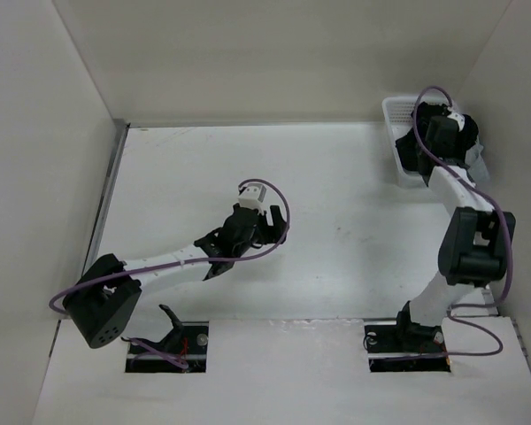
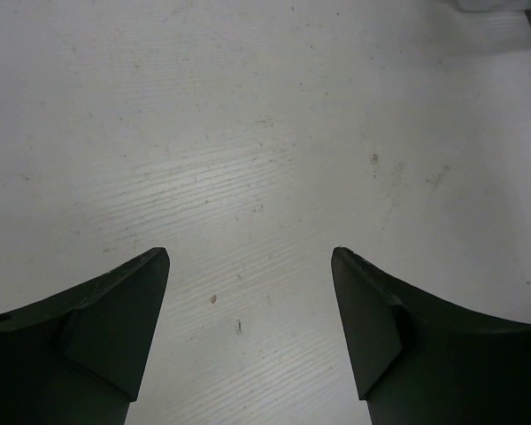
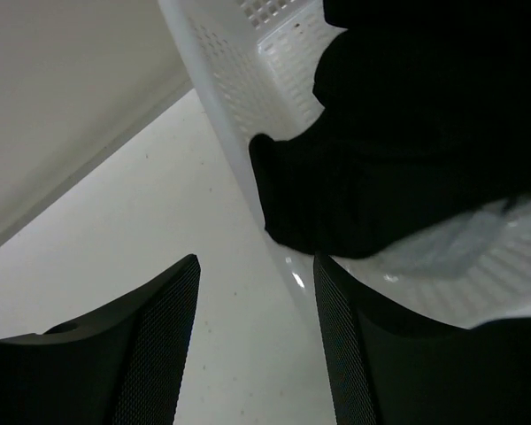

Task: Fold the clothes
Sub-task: Grab the tank top from the pile

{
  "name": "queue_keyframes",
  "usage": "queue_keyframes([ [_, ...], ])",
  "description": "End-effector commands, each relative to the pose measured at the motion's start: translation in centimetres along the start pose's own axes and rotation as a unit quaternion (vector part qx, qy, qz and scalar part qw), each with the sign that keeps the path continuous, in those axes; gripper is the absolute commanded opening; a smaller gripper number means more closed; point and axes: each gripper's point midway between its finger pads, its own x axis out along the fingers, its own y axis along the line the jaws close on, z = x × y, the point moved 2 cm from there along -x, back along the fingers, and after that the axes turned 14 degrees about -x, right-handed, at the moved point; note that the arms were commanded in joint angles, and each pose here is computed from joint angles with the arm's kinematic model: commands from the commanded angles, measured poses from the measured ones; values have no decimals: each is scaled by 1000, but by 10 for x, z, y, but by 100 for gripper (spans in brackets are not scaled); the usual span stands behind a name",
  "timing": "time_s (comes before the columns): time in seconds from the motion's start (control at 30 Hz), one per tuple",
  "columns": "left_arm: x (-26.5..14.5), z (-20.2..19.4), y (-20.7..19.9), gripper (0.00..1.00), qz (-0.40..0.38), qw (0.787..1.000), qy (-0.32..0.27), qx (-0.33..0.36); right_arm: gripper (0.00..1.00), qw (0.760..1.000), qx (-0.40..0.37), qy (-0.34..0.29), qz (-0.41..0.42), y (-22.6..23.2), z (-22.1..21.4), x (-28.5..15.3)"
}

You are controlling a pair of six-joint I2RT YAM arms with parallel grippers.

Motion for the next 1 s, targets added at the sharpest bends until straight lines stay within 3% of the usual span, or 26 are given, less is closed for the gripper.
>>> queue_keyframes([
  [0.0,-3,15,-15,73,-39,999,-29,-20,59,998,-18,-43,33,16,36,24],
  [0.33,0,12,-19,73,-58,998,-21,-32,56,998,-7,-57,-8,5,39,51],
  [0.67,2,12,-15,73,-55,998,-20,-36,38,1000,10,-28,9,8,26,77],
  [0.73,3,11,-14,73,-54,998,-19,-36,38,999,17,-32,10,6,31,77],
  [0.87,4,12,-14,73,-53,998,-18,-36,6,998,23,-53,10,7,50,66],
  [0.93,4,13,-14,73,-55,998,-21,-37,0,996,31,-85,19,13,72,48],
  [0.97,5,13,-14,73,-56,997,-22,-39,0,986,36,-157,40,24,113,9],
])
